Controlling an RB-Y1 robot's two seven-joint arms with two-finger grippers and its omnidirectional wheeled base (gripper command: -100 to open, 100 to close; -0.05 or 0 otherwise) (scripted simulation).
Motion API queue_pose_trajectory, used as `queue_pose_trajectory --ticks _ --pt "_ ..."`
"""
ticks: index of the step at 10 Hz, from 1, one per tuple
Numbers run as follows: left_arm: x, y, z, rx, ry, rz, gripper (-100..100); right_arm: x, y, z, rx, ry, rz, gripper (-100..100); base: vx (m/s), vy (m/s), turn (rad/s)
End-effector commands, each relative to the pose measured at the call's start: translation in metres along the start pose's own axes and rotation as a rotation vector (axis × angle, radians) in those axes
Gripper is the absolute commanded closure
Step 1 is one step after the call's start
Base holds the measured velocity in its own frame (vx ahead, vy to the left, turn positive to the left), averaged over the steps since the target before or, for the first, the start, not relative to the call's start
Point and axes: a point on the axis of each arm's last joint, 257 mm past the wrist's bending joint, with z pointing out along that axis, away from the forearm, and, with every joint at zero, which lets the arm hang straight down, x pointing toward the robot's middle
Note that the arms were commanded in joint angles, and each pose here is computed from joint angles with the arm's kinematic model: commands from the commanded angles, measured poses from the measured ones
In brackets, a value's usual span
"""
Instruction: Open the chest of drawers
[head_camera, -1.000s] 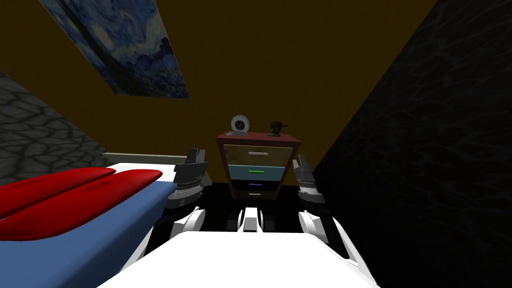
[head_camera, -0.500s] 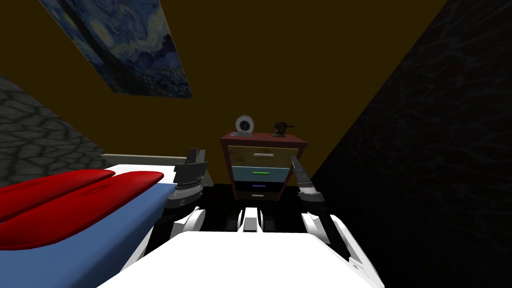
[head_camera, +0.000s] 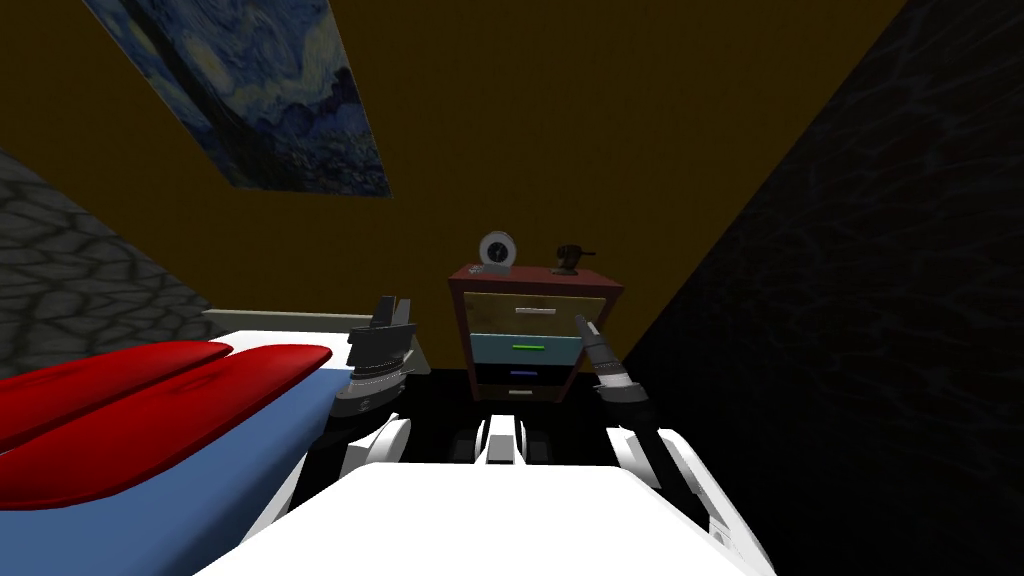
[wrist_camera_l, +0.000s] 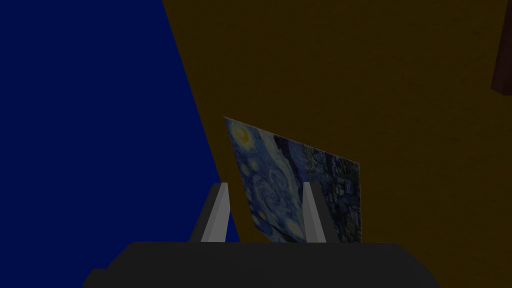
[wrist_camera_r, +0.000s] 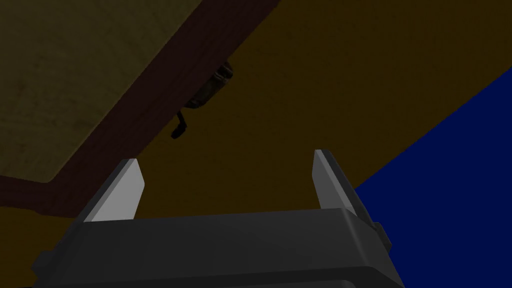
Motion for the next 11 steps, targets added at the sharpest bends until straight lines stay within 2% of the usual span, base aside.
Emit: queue_pose_trajectory --ticks 1,3,4,8,9,11 --pt "0.0 0.0 0.0 0.0 0.0 0.0 0 0.005 -0.005 0.0 0.013 0.033 -0.127 -100 0.026 0.086 -0.01" --pt "0.0 0.0 0.0 0.0 0.0 0.0 0 0.011 -0.013 -0.001 0.029 0.073 -0.275 -100 0.03 0.092 -0.009" --pt "0.0 0.0 0.0 0.0 0.0 0.0 0 0.012 -0.013 -0.001 0.027 0.077 -0.298 -100 0.021 0.089 -0.01" --pt "0.0 0.0 0.0 0.0 0.0 0.0 0 0.02 -0.03 -0.003 0.048 0.144 -0.557 -100 0.024 0.097 -0.01" --pt "0.0 0.0 0.0 0.0 0.0 0.0 0 0.02 -0.03 -0.004 0.047 0.146 -0.566 -100 0.013 0.061 -0.008" --pt "0.0 0.0 0.0 0.0 0.0 0.0 0 0.024 -0.044 -0.006 0.062 0.19 -0.72 -100 0.014 0.096 -0.011"
